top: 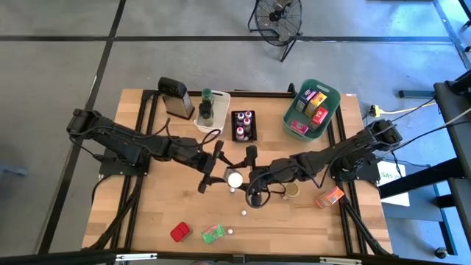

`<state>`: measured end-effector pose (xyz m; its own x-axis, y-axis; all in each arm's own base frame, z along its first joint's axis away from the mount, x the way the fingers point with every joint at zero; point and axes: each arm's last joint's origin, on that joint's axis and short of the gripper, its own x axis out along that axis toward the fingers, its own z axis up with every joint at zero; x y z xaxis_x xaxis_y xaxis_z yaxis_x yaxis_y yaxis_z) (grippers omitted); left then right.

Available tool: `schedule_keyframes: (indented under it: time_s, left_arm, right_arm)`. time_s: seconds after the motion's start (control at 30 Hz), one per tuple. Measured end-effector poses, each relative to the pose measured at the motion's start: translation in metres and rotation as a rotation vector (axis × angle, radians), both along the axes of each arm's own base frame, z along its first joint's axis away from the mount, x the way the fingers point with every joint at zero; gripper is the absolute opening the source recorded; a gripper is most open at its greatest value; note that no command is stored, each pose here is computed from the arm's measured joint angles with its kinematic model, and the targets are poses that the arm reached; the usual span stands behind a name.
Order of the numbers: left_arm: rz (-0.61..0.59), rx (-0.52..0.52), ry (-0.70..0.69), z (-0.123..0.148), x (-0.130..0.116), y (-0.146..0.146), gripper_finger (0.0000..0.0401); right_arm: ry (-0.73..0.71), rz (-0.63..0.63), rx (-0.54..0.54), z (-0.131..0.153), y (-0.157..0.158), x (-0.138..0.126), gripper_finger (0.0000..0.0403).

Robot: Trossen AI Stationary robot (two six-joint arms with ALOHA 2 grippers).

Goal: Pick & Place Kitchen Items
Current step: Put the white seasoning bottle into the white bin

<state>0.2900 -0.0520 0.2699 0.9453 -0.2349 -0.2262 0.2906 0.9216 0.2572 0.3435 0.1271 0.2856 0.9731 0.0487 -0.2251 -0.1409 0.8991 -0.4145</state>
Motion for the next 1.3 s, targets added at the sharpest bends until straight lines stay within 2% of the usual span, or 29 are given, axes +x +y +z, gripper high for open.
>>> schedule_keyframes:
  time_s: [0.2, 0.4, 0.53, 0.67, 0.77, 0.93, 1.3]
  left_arm:
    - [0.018, -0.014, 0.018, -0.001, 0.0, 0.001, 0.0264]
    - [0.047, 0.002, 0.111, -0.008, -0.005, 0.001, 0.0276]
    - [0.029, 0.054, 0.108, -0.006, -0.009, -0.004, 0.0273]
    - [-0.001, 0.15, 0.07, -0.001, -0.015, -0.011, 0.0272]
    - [0.048, 0.196, 0.031, 0.004, -0.018, -0.017, 0.0271]
    - [0.104, 0.22, 0.019, 0.005, -0.018, -0.019, 0.0271]
    - [0.102, 0.223, 0.036, 0.003, -0.018, -0.019, 0.0271]
  right_arm:
    - [0.076, -0.064, 0.001, -0.008, -0.002, -0.002, 0.0248]
    - [0.146, -0.158, 0.016, -0.016, -0.005, -0.005, 0.0248]
    - [0.155, -0.157, 0.031, -0.016, -0.007, -0.004, 0.0245]
    - [0.146, -0.157, 0.054, -0.015, -0.009, -0.003, 0.024]
    - [0.155, -0.161, 0.062, -0.015, -0.011, -0.003, 0.0226]
    - [0.159, -0.17, 0.062, -0.017, -0.013, -0.003, 0.02]
    - [0.157, -0.157, 0.065, -0.016, -0.012, -0.002, 0.0208]
